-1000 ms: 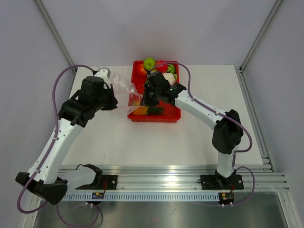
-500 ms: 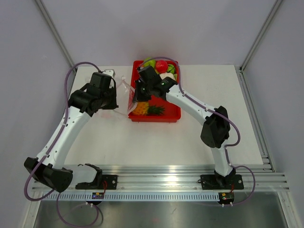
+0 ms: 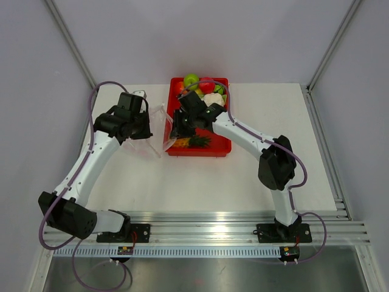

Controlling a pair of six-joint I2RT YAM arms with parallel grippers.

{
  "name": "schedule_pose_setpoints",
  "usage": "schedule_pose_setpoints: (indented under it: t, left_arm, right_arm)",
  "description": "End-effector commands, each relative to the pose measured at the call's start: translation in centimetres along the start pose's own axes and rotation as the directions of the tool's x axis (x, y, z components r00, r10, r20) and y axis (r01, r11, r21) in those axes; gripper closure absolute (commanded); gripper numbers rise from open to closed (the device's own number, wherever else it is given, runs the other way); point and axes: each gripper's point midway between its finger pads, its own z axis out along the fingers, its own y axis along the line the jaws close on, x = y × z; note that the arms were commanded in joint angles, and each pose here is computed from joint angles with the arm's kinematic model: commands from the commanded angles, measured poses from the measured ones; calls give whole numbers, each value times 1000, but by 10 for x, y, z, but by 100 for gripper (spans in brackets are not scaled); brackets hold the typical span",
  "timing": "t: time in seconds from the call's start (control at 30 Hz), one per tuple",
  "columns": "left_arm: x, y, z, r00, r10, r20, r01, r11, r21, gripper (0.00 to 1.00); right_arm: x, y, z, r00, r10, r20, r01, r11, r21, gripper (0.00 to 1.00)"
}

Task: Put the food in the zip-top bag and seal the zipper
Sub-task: Open the zipper of the food storage bag.

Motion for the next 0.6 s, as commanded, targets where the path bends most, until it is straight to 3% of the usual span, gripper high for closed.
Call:
schedule_pose_setpoints:
  t: [0.0, 0.13, 0.57]
  left_arm:
    - [-9, -8, 7, 1000, -14, 24, 13, 999, 39, 100]
    - [-7, -7, 13, 1000, -16, 8, 16, 999, 36, 100]
    - [-6, -10, 19, 999, -34, 8, 34, 998, 50, 100]
  right_arm:
    - [-19, 28, -36, 997, 31, 70, -24, 994, -103, 63]
    - [-26, 36, -53, 993, 41, 114, -25, 990, -136, 47]
    - [-25, 43, -63, 982, 92, 166, -65, 984, -163, 51]
